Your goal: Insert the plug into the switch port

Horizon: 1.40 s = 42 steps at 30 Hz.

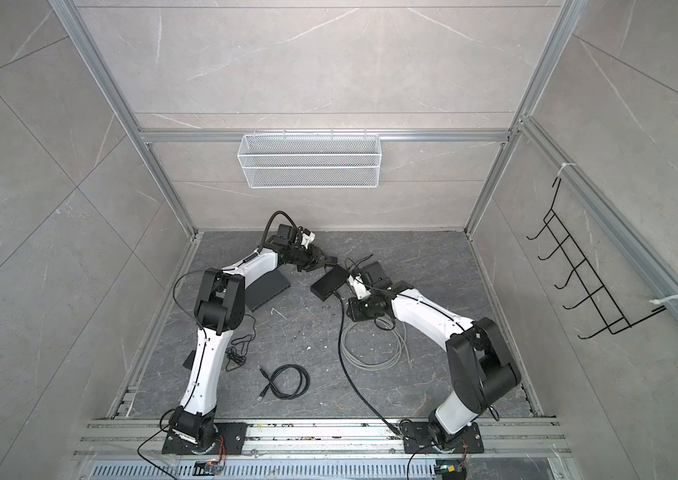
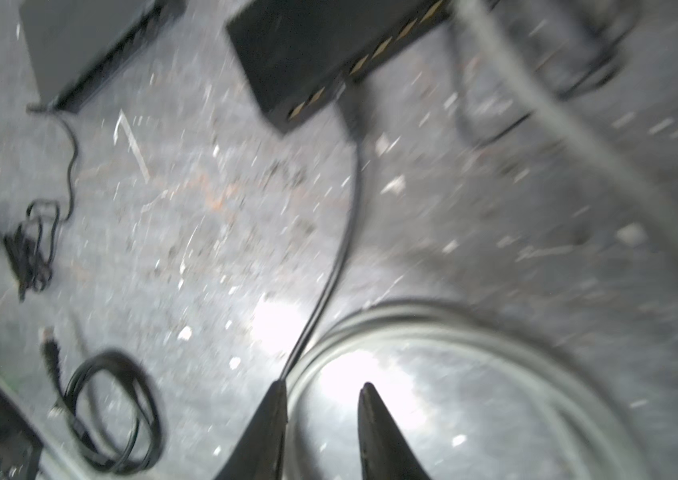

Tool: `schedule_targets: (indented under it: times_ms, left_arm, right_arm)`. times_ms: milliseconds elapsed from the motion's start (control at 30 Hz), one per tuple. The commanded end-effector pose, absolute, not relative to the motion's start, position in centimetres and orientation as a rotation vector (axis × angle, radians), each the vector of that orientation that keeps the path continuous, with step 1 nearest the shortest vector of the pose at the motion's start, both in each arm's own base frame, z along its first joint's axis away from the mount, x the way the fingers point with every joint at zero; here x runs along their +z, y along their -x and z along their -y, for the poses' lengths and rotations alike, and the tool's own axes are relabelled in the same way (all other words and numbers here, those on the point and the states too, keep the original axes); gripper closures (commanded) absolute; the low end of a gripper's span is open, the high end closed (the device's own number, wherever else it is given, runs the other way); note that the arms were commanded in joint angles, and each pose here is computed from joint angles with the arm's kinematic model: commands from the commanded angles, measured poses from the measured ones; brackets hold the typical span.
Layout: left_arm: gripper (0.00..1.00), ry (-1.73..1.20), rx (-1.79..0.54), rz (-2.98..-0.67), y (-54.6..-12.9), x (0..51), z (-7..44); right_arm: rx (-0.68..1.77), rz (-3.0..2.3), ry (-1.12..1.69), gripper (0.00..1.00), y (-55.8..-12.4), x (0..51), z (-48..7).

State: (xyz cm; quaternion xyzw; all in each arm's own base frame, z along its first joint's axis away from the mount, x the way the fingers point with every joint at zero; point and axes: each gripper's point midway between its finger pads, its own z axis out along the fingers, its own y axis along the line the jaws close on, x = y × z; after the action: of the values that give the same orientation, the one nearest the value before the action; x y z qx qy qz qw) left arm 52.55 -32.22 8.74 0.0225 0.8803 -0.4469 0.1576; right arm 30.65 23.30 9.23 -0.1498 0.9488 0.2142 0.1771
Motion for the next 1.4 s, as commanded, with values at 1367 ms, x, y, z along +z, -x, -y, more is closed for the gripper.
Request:
schedule_targets:
  times_ms: [1367]
  left_arm:
    - [0.56, -0.16, -0.962, -2.469, -44.9, 16.7, 26.9]
  right_arm:
    - [0.624, -2.696, 0.615, 0.68, -28.9, 11.5, -25.8]
